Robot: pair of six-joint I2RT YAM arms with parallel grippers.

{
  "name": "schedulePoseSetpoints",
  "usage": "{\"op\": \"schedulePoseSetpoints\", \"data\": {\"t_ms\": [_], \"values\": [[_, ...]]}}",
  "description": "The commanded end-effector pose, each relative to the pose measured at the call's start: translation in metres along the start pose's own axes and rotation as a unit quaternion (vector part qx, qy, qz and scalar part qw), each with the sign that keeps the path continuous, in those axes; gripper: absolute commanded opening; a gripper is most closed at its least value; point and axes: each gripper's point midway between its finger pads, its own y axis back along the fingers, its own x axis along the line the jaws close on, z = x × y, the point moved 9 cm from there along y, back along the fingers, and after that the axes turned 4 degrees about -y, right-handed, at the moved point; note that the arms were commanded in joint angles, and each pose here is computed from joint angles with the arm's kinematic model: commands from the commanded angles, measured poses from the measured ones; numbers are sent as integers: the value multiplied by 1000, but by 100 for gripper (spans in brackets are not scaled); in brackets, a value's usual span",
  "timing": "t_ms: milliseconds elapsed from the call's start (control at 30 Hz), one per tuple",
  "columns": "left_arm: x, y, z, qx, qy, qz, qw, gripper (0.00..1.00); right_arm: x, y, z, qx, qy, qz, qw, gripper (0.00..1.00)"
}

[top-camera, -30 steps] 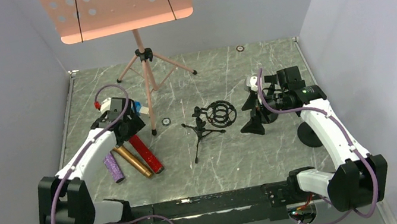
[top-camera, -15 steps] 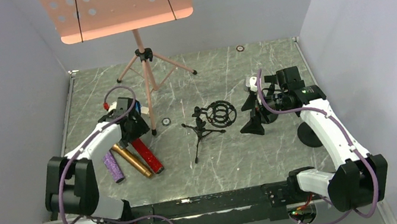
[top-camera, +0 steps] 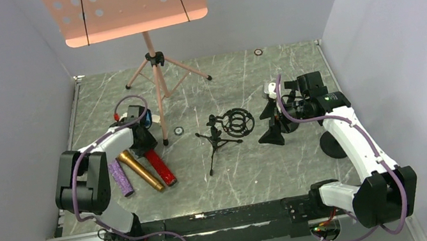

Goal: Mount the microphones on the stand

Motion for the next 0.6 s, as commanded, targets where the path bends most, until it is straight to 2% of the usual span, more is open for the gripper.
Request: {"op": "schedulePoseSetpoints", "data": {"t_ms": [0,100,133,267,367,400,467,500,567], "values": [[-11,0,10,-11,8,-37,999,42,-2,0,4,-5,27,-3,1000,100],[-12,10,14,-24,6,-52,998,16,-3,0,3,-3,27,-7,1000,100],[-11,16,16,-34,6,-59,998,11,-3,0,3,-2,28,-8,1000,100],[-6,63,31,-107,5,-115,988,2,-3,0,2,-1,27,-8,1000,100],[0,105,33,-170,-12,-193,966,0,-3,0,2,-2,27,-8,1000,100],[2,118,32,-191,-25,-229,954,0,-3,0,2,-3,27,-7,1000,100],[3,145,26,-245,-59,-321,913,0,-2,0,3,-5,30,-5,1000,100],[2,153,17,-263,-91,-378,883,0,-1,0,4,-6,30,-4,1000,100],[0,180,7,-324,-142,-489,797,0,0,1,6,-8,32,-2,999,100]]}}
